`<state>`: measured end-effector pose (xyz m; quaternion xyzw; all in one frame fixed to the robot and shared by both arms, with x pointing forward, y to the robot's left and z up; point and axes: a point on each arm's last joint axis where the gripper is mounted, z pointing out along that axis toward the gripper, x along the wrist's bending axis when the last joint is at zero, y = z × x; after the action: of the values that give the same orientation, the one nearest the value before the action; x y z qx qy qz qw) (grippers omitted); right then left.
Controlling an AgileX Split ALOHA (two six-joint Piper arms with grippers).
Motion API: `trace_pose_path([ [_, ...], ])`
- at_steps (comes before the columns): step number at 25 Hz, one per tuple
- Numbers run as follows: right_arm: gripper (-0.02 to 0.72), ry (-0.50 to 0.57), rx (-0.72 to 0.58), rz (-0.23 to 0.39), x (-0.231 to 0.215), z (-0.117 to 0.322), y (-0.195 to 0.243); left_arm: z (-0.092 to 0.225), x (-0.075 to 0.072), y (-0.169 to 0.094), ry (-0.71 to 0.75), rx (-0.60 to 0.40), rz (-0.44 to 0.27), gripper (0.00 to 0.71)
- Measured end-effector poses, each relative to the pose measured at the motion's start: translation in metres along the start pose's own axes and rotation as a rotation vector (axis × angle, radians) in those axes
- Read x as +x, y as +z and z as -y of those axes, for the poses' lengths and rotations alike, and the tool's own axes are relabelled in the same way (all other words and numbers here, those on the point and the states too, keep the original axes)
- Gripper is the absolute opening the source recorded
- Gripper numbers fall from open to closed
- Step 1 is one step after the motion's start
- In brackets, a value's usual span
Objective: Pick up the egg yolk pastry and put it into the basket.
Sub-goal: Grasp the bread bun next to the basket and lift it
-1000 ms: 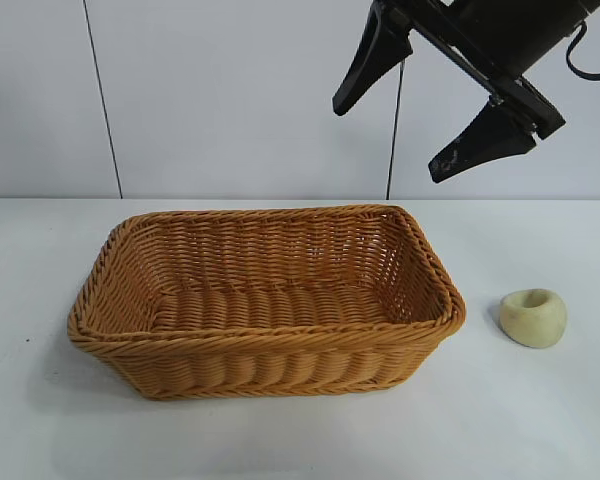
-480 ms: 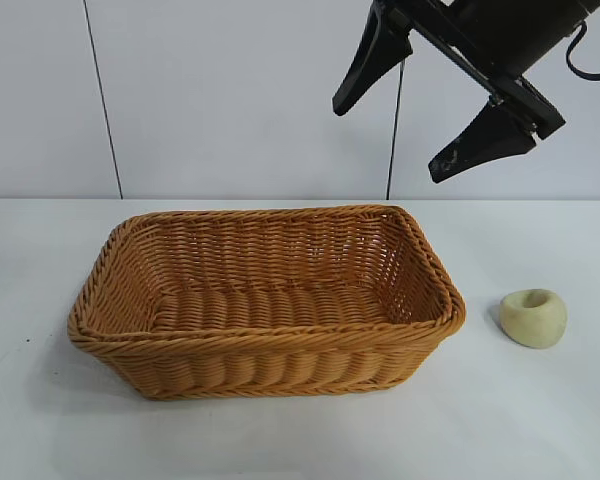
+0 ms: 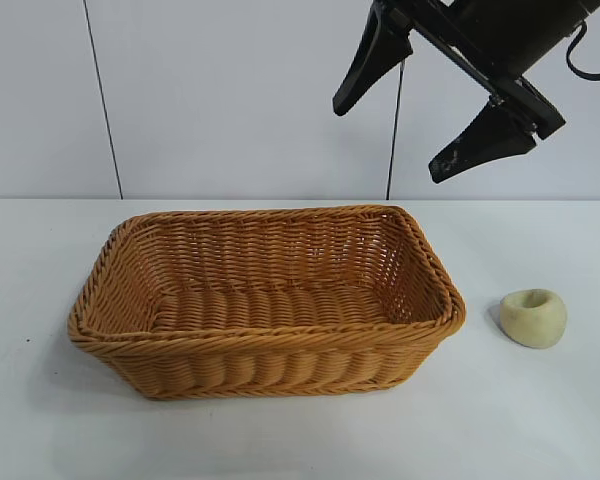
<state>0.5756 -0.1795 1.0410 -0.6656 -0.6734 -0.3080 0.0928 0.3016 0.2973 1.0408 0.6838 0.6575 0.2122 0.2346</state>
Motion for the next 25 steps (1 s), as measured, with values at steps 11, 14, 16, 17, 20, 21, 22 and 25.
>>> trace_pose_path([
  [11, 0.694, -0.031, 0.059, 0.155, -0.014, 0.005, -0.001, 0.034, -0.001, -0.041, 0.005, -0.347, 0.005, 0.696],
  [14, 0.694, -0.041, 0.088, 0.246, -0.022, 0.008, -0.003, 0.044, -0.001, -0.049, 0.006, -0.429, 0.006, 0.696],
  [16, 0.694, -0.042, 0.095, 0.309, -0.028, 0.008, -0.004, 0.047, -0.001, -0.051, 0.007, -0.455, 0.006, 0.696],
  [17, 0.694, -0.048, 0.098, 0.344, -0.031, 0.008, -0.005, 0.048, -0.001, -0.051, 0.007, -0.456, 0.006, 0.696],
  [20, 0.694, -0.042, 0.110, 0.432, -0.040, 0.009, -0.009, 0.048, -0.001, -0.051, 0.007, -0.459, 0.006, 0.696],
  [21, 0.694, -0.034, 0.113, 0.449, -0.044, 0.008, -0.012, 0.048, -0.001, -0.051, 0.007, -0.459, 0.006, 0.696],
  [22, 0.694, -0.022, 0.108, 0.460, -0.050, 0.007, -0.014, 0.048, -0.001, -0.051, 0.007, -0.459, 0.006, 0.696],
  [25, 0.694, 0.025, 0.091, 0.483, -0.066, 0.002, -0.024, 0.048, -0.001, -0.051, 0.007, -0.459, 0.006, 0.696],
])
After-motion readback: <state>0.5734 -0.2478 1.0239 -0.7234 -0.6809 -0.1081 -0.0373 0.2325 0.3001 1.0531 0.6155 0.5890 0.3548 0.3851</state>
